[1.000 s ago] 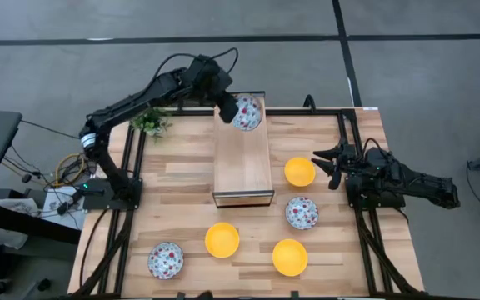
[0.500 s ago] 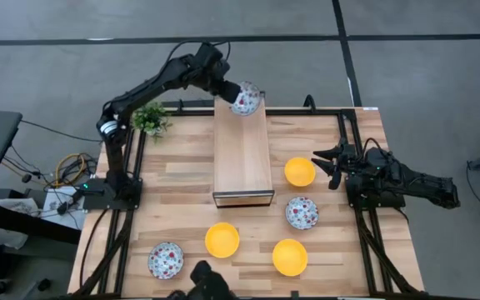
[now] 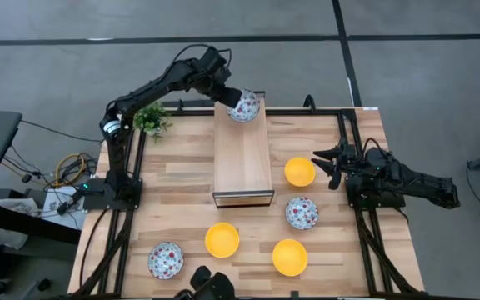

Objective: Pick & Place Mini bowls
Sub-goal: Put the top left white patterned bowl on the shelf

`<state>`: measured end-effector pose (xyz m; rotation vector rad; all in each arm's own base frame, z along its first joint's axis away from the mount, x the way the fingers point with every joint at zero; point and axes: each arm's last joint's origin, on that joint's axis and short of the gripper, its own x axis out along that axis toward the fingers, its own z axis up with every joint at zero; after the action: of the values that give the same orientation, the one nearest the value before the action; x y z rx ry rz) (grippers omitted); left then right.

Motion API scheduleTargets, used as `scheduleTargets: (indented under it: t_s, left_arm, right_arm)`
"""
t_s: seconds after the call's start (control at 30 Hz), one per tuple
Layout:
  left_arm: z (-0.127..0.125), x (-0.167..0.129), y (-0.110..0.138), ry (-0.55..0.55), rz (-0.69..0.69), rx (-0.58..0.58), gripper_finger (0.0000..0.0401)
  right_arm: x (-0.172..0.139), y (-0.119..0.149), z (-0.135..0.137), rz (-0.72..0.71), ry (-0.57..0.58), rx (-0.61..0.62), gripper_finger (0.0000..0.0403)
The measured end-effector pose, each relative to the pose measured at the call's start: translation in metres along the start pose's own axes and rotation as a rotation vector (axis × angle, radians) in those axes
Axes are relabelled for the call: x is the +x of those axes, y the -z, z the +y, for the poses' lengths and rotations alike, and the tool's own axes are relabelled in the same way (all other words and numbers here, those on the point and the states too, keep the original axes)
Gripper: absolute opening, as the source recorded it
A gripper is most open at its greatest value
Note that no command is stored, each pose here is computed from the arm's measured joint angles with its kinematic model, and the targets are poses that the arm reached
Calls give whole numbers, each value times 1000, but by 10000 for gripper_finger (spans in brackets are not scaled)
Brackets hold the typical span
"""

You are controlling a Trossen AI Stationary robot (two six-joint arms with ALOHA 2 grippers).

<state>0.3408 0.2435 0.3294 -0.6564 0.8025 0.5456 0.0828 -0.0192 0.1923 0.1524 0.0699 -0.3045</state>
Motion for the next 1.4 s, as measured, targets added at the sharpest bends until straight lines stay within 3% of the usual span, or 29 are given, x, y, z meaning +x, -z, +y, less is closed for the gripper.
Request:
scheduleTargets:
  t_s: [0.43,1.4]
  left_arm:
    - [-3,12,19,-23,120,-36,8]
    - [-2,9,22,-7,144,-75,8]
  right_arm:
    - [0,0,0,0,0,0,124]
    - [0,0,0,2,0,-1,124]
